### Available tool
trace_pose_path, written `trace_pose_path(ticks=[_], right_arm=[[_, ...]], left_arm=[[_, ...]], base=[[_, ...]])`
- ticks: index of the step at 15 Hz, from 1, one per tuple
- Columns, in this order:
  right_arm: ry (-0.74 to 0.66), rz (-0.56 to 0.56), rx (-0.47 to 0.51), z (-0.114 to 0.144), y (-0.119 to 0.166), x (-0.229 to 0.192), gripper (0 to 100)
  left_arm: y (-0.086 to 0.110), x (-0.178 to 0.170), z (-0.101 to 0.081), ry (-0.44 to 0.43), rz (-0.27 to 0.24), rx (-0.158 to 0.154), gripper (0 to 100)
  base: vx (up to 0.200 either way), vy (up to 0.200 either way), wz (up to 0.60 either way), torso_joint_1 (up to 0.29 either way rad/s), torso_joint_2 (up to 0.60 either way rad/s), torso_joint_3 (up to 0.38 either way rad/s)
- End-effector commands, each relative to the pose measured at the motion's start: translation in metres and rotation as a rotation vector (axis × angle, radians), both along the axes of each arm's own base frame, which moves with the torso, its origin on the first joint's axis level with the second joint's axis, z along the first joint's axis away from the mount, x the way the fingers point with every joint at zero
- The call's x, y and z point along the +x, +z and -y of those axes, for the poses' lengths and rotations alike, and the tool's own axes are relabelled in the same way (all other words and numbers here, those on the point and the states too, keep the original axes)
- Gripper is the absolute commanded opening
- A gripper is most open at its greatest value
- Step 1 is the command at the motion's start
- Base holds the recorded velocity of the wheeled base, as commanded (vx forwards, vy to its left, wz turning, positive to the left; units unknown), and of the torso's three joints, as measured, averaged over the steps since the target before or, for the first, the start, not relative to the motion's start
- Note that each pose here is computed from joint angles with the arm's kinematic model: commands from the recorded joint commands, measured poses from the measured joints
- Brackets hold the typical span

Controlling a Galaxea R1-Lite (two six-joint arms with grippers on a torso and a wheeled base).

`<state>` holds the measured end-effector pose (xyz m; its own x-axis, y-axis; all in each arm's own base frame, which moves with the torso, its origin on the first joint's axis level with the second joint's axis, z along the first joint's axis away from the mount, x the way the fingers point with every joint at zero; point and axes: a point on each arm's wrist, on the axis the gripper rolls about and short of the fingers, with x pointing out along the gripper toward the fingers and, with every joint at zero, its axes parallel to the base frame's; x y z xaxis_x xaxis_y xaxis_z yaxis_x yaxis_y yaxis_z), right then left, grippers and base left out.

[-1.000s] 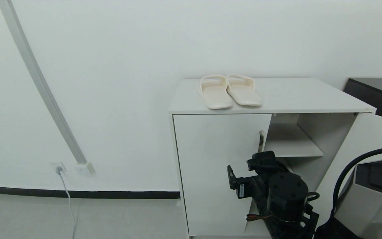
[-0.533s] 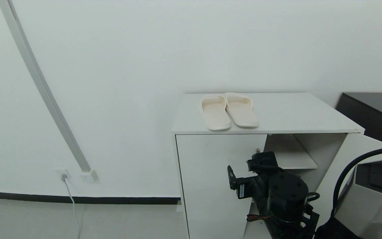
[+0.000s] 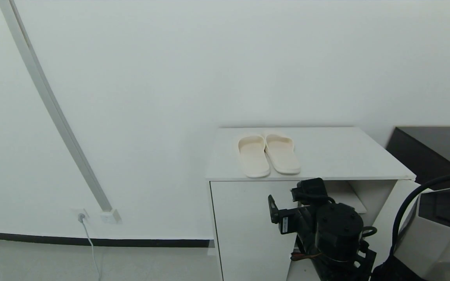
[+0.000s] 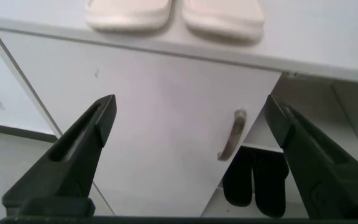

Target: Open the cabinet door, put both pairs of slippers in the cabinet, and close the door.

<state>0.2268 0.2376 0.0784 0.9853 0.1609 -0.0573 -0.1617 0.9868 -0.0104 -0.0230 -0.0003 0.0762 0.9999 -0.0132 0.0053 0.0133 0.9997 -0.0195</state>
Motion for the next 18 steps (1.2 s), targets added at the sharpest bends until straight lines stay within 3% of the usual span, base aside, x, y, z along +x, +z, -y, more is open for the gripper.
trace_pose_path(ticks=[1, 9, 13, 16, 18], right_arm=[[0.001, -0.001, -0.001, 0.000, 0.000, 0.000, 100], [0.011, -0.002, 0.006, 0.000, -0.001, 0.000, 100], [0.053, 0.016, 0.017, -0.001, 0.005, 0.009, 100], [0.023, -0.028, -0.010, -0.009, 0.035, 0.029, 100], [0.019, -0.089, 0.023, -0.017, 0.078, 0.035, 100]], left_arm=[[0.000, 0.000, 0.000, -0.001, -0.001, 0.000, 0], [0.000, 0.000, 0.000, -0.001, -0.001, 0.000, 0], [0.000, 0.000, 0.000, -0.001, -0.001, 0.003, 0], [0.000, 0.000, 0.000, -0.001, -0.001, 0.004, 0], [0.000, 0.000, 0.000, -0.001, -0.002, 0.004, 0]], base=[[0.000, 0.000, 0.00, 0.266, -0.62, -0.344], [0.000, 0.000, 0.00, 0.212, -0.46, -0.255], [0.000, 0.000, 0.00, 0.043, -0.09, -0.049], [0.000, 0.000, 0.00, 0.000, 0.00, 0.000], [0.000, 0.000, 0.00, 0.000, 0.00, 0.000]])
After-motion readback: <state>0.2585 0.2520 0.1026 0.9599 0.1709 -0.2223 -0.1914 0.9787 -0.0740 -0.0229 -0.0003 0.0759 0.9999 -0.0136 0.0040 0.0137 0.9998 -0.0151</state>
